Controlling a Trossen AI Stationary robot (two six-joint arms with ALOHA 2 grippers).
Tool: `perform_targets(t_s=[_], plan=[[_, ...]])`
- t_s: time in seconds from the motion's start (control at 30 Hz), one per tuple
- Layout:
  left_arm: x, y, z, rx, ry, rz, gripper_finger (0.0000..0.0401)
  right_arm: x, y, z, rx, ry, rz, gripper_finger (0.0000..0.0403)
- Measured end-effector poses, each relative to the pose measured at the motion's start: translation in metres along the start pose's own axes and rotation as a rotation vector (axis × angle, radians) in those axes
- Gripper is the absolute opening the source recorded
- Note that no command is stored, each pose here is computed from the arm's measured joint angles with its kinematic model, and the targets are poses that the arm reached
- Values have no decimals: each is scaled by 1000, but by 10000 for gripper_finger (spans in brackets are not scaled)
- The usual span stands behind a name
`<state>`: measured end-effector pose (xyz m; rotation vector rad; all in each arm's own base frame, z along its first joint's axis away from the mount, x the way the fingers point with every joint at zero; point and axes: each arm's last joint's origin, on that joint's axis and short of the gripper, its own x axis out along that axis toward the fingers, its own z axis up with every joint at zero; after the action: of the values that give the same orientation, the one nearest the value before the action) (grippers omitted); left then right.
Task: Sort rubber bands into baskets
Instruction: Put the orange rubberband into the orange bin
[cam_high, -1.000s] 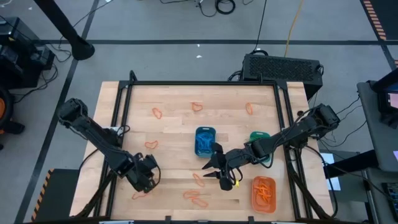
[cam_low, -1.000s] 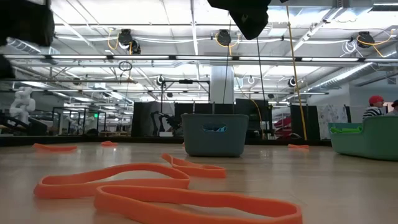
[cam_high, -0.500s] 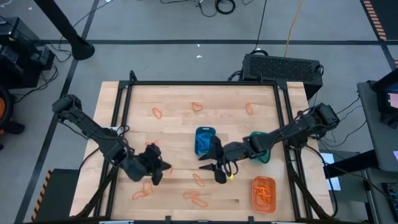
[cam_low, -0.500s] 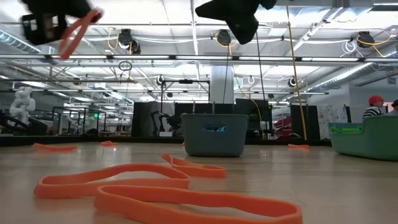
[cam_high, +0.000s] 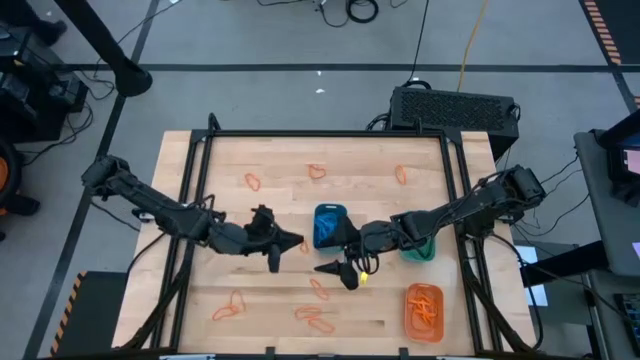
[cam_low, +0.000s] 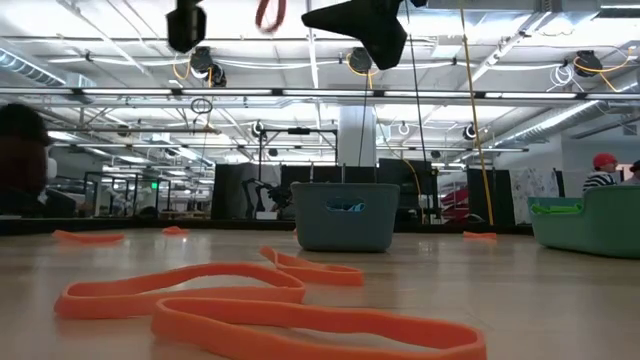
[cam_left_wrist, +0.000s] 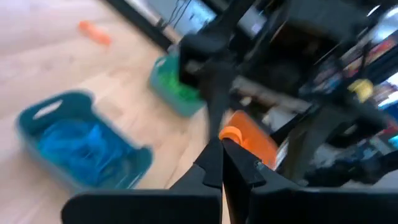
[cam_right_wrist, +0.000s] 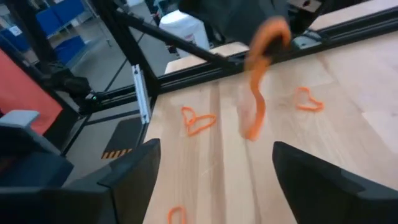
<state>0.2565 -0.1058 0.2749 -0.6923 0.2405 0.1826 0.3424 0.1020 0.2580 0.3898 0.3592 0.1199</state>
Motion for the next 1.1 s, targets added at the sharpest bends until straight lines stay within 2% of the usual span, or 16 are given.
perform_targets(t_s=[0.1, 0.23, 0.5, 0.73, 0.93, 1.1], plan=[[2, -3, 10, -9, -62, -52, 0, 0, -2, 3, -5, -25, -20, 305], [5, -2, 16, -3, -78, -77, 0, 0, -5, 7, -15, -83, -71, 301], [8, -2, 14, -27, -86, -73, 0, 0, -4, 15, -40, -165, -71, 271], [16, -2, 8, -37, -93, -80, 0, 0, -9, 19, -42, -184, -80, 237], [16, -2, 11, -47, -110, -87, 0, 0, -9, 17, -35, -155, -64, 175], [16, -2, 11, -46, -109, -84, 0, 0, -9, 17, -35, -149, -50, 76]])
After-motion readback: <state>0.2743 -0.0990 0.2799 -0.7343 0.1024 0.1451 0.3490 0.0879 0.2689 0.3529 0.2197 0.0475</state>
